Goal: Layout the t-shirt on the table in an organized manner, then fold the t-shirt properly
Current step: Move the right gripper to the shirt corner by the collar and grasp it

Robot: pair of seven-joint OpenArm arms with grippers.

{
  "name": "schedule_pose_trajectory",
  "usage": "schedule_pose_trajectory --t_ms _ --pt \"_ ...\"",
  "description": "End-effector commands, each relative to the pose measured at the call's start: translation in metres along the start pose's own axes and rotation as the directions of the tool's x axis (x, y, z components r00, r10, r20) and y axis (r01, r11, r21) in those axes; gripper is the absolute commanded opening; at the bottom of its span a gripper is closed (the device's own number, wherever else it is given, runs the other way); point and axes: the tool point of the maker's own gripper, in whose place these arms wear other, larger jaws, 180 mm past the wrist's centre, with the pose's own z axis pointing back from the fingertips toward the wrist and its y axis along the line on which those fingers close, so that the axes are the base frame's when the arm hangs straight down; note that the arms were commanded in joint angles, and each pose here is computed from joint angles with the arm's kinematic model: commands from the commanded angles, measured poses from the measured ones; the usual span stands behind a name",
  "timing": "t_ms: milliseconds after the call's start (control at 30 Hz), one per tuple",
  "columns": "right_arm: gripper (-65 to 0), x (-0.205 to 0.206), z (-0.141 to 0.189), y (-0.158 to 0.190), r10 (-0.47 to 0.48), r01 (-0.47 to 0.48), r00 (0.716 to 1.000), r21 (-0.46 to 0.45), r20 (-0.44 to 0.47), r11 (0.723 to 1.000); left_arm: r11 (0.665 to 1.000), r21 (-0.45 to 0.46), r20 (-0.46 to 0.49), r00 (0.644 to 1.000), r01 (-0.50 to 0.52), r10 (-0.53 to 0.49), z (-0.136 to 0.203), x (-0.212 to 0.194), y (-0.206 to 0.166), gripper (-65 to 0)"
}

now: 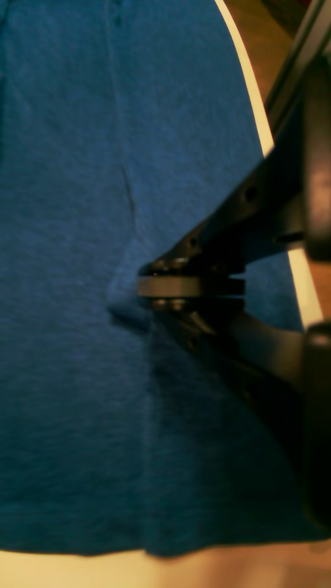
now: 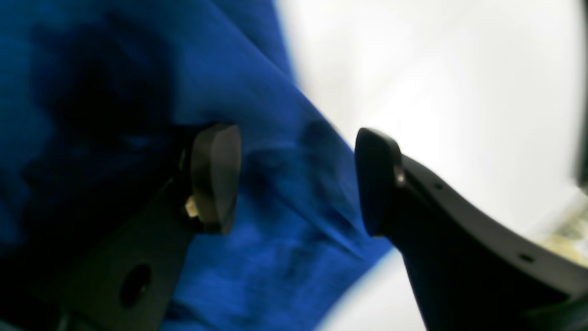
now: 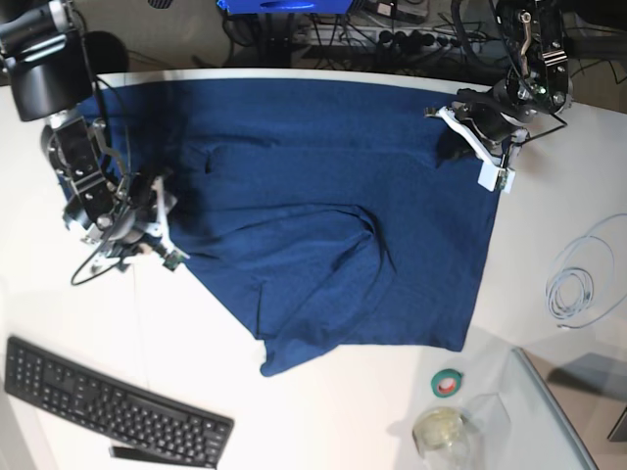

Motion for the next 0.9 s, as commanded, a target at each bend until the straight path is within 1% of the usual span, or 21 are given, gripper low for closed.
schedule_pose_trajectory --t_ms 0,33,67,200,233,267,433,467,500,533,733,833,867 --pt "-28.4 0.007 0.007 -0.027 -0.006 0.007 1.0 -0.054 0.024 0.999 1.0 -0.002 0.026 1.0 0.005 -0.005 0.002 0.007 0.002 -65.0" --pt "-29.4 0.006 0.007 -0.029 -0.015 0.016 1.0 -0.054 0.024 0.998 1.0 -0.002 0.017 1.0 0.0 0.0 0.001 0.003 0.003 -65.0" --pt "-32.1 0.005 0.007 -0.031 -0.023 0.024 0.999 -0.056 0.024 0.998 1.0 -0.002 0.008 1.0 -0.006 0.006 0.0 0.0 0.004 -65.0" --pt "-52.1 0.002 0.01 -0.043 -0.059 0.061 0.998 -0.076 0.027 0.995 1.0 -0.001 -0.022 0.999 -0.031 0.031 -0.003 -0.013 0.007 -65.0" --pt "-56.3 0.002 0.012 -0.046 -0.065 0.068 0.997 -0.083 0.032 0.994 0.999 -0.001 -0.027 0.999 -0.035 0.034 -0.004 -0.015 0.007 -65.0" --pt "-58.2 0.002 0.013 -0.048 -0.073 0.075 0.997 -0.088 0.034 0.993 0.999 -0.001 -0.022 0.999 -0.034 0.034 -0.005 -0.012 0.008 -65.0" --pt "-59.0 0.001 0.014 -0.058 -0.076 0.079 0.997 -0.103 0.03 0.992 0.999 0.0 -0.016 0.999 -0.032 0.032 -0.005 -0.009 0.009 -65.0" --pt "-60.5 0.004 0.015 -0.062 -0.077 0.08 0.996 -0.109 0.035 0.991 0.999 0.0 -0.016 0.999 -0.032 0.032 -0.005 -0.009 0.009 -65.0" --pt "-63.3 0.005 0.016 -0.065 -0.082 0.086 0.996 -0.117 0.039 0.989 0.999 0.0 -0.016 0.999 -0.032 0.032 -0.005 -0.009 0.009 -65.0" --pt "-65.0 0.002 0.017 -0.07 -0.099 0.103 0.994 -0.124 0.04 0.987 0.999 0.0 -0.016 0.999 -0.032 0.032 -0.005 -0.009 0.009 -65.0" --pt "-64.2 -0.001 0.025 -0.102 -0.185 0.193 0.981 -0.173 0.063 0.966 0.999 0.008 -0.009 0.999 -0.033 0.033 -0.004 -0.007 0.012 -65.0" --pt "-64.2 -0.012 0.024 -0.122 -0.261 0.268 0.963 -0.186 0.062 0.945 0.998 0.038 0.008 0.999 -0.053 0.053 0.002 -0.004 0.023 -65.0" --pt "-64.2 -0.012 0.023 -0.127 -0.279 0.288 0.957 -0.186 0.077 0.939 0.997 0.045 0.013 0.998 -0.057 0.057 0.003 -0.003 0.026 -65.0"
